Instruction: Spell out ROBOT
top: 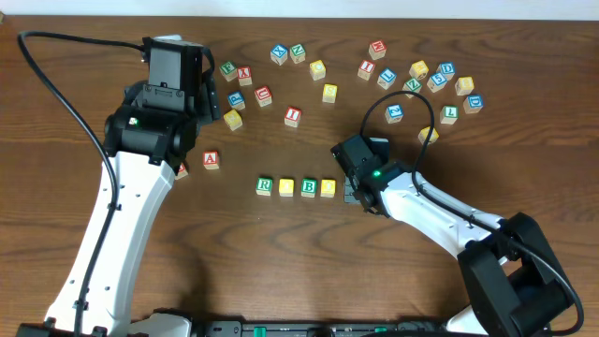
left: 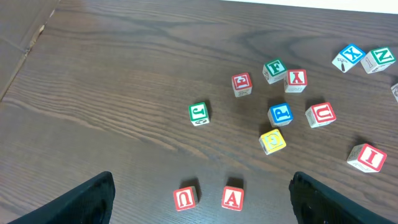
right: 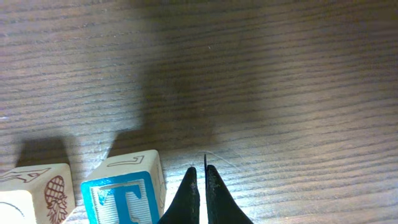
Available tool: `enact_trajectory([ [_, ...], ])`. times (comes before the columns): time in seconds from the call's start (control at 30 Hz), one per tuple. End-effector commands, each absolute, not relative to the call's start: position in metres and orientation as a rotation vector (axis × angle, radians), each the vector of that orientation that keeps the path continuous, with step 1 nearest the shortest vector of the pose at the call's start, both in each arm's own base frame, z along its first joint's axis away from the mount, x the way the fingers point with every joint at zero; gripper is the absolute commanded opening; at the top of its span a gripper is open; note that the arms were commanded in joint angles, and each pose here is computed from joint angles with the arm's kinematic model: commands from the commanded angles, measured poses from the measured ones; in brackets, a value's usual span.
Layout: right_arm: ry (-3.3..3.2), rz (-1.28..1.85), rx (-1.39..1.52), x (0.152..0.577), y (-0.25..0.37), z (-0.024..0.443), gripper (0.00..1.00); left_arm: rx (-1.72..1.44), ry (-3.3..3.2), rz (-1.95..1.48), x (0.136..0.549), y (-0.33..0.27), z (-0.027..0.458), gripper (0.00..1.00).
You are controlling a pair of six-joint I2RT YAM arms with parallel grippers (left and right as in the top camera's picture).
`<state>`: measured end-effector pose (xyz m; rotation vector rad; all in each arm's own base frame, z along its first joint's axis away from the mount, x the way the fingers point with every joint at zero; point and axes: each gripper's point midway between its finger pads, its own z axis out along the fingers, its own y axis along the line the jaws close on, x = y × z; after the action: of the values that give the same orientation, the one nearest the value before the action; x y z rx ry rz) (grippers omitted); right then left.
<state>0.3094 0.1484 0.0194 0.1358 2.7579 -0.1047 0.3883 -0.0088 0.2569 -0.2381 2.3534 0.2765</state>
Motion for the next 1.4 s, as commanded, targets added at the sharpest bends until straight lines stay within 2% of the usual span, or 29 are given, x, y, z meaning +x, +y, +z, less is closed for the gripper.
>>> enact_trajectory([
  [0.0,2.755,-0.067,0.154,0.308,0.154,0.02,0.01,-0.236,2.344,0.295,0.391,-0.005,0.261,0.88],
  [1.37,2.719,0.064,0.071,0.308,0.19,0.025,0.01,-0.236,2.345,0.294,0.391,-0.005,0.261,0.88],
])
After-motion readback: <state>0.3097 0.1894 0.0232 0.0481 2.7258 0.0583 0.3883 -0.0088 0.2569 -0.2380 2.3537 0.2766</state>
